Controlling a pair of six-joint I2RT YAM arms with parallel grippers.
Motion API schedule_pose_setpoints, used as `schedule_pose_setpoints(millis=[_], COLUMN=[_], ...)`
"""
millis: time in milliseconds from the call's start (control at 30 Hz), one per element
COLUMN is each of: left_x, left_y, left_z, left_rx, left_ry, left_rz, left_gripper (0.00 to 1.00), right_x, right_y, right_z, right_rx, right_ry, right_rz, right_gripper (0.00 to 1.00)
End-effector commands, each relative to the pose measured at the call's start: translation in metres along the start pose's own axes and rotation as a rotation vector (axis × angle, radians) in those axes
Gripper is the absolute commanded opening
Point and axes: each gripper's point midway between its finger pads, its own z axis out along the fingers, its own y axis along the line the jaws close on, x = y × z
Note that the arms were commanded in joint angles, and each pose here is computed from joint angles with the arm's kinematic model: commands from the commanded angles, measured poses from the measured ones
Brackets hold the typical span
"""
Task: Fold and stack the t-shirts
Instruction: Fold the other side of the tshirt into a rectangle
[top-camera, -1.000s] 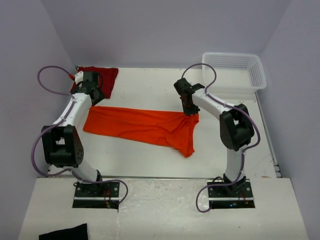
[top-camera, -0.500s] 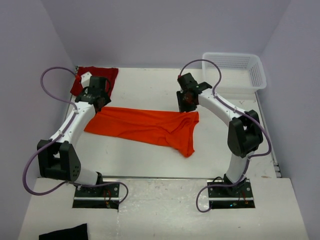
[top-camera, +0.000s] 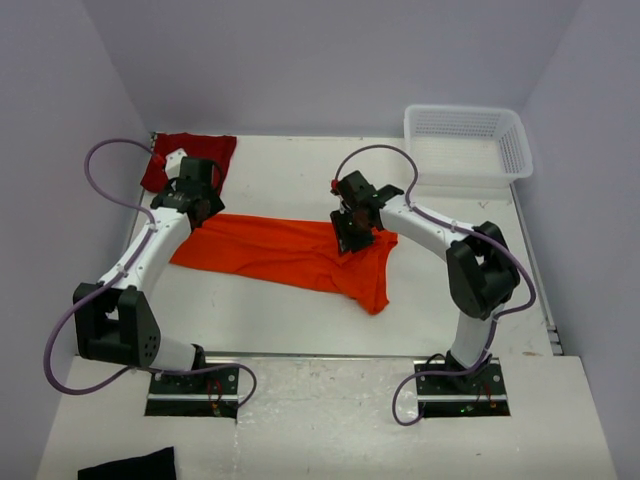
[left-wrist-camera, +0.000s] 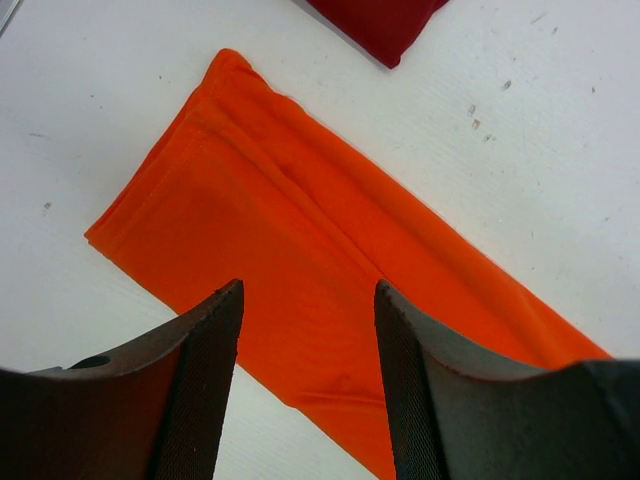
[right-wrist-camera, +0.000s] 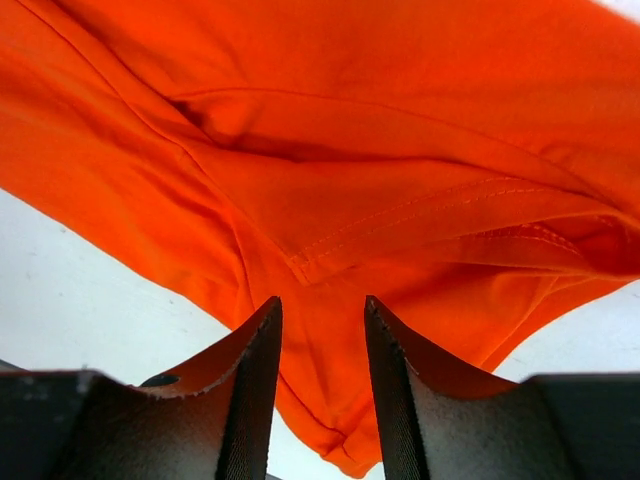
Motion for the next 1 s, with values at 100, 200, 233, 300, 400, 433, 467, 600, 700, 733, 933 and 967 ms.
schedule_pose_setpoints(millis=[100,200,233,300,400,433,467,600,700,733,933,967], left_x=[-0.002,-0.002,-0.002,-0.003,-0.004,-0.004,-0.003,-0.004,-0.002,-0.001,-0.001,-0.002], left_y=[-0.006,-0.007,-0.007,-0.007,-0.007,-0.007,-0.007,-0.005,-0.005,-0.005,-0.005,-0.005], left_z=[-0.006,-0.006,-0.006,-0.006,-0.007,-0.008,-0.007,-0.006,-0.005,-0.004,-0.005,-0.006], left_rx=[0.047,0.051,0.052,0.052,0.054,0.056,0.053,0.046,0.044,0.043,0.047,0.047], left_ry=[-0.023,-0.022,-0.022,-0.024,-0.025,-0.028,-0.026,-0.029,-0.023,-0.021,-0.022,-0.025], left_rz=[0.006,0.005,0.006,0.005,0.006,0.007,0.01,0.014,0.017,0.019,0.017,0.017], left_gripper=[0.57,0.57,0.57,0.57,0.57,0.57,0.57,0.57,0.57,0.57,0.57,0.57], right_x=[0.004,0.007,0.006,0.008,0.009,0.009,0.012,0.015,0.017,0.019,0.018,0.018], right_y=[0.006,0.008,0.009,0.011,0.013,0.013,0.013,0.012,0.011,0.01,0.009,0.009], right_z=[0.013,0.019,0.02,0.024,0.028,0.029,0.031,0.034,0.036,0.038,0.039,0.04], right_rx=[-0.031,-0.033,-0.038,-0.043,-0.051,-0.052,-0.05,-0.047,-0.046,-0.042,-0.036,-0.036], right_ry=[0.009,0.015,0.013,0.024,0.029,0.031,0.037,0.042,0.044,0.049,0.05,0.05], right_rz=[0.008,0.005,0.004,0.005,0.007,0.007,0.006,0.008,0.011,0.011,0.012,0.014], right_gripper=[0.41,0.4,0.4,0.39,0.38,0.37,0.37,0.37,0.36,0.35,0.25,0.25])
